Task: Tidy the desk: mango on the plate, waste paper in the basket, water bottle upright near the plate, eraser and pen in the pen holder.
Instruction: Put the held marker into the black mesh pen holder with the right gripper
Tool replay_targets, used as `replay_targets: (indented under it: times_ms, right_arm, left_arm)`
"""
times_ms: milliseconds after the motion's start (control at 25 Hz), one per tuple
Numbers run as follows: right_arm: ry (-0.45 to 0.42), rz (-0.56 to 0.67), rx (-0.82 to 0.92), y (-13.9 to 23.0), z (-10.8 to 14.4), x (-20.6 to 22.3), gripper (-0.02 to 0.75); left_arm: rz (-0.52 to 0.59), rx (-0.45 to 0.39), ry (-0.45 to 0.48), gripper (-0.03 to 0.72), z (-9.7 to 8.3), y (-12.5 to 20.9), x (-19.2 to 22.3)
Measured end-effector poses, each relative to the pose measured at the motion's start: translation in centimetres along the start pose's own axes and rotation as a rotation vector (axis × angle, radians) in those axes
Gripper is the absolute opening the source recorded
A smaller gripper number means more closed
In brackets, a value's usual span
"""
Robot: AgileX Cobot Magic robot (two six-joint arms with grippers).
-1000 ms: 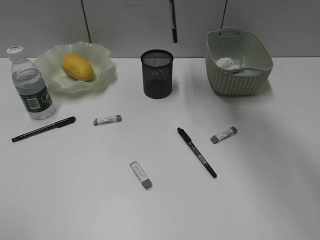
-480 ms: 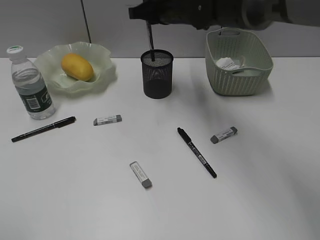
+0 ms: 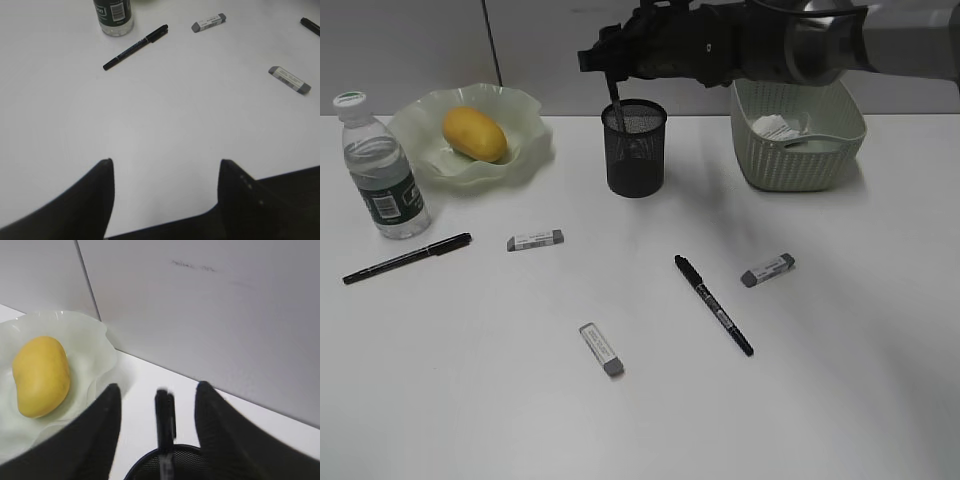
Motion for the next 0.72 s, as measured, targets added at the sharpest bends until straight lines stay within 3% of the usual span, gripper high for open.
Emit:
replay_targets:
  times_ms: [160,480,720]
  right_arm:
    - [0.016,0.071,-0.011,0.6,-0.1,-0.1,0.482]
    - [0.075,0.302,-0.079,-2.1,0.8,-4.4,0.492]
    - [0.165,0.617,-0.098,-2.9,0.9,-9.6,0.492]
  left_arm:
    - [0.0,0.0,0.0,0.488,0.0,0.0,0.0]
    - [0.0,0.0,0.0,0.486,0.0,0.0,0.0]
    - [0.0,0.0,0.0,0.487,0.0,0.0,0.0]
Point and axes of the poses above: a point on each arm's last joint axis where the gripper is mounted, x pointing out along that axis toward the gripper, z along the wrist's bending axis when the last joint is at zero, y = z × x, the point moved 1 cm from there along x, pointing out along that axis toward the gripper, and after that the axes turned 15 degrees about x, right-handed, at the moved point
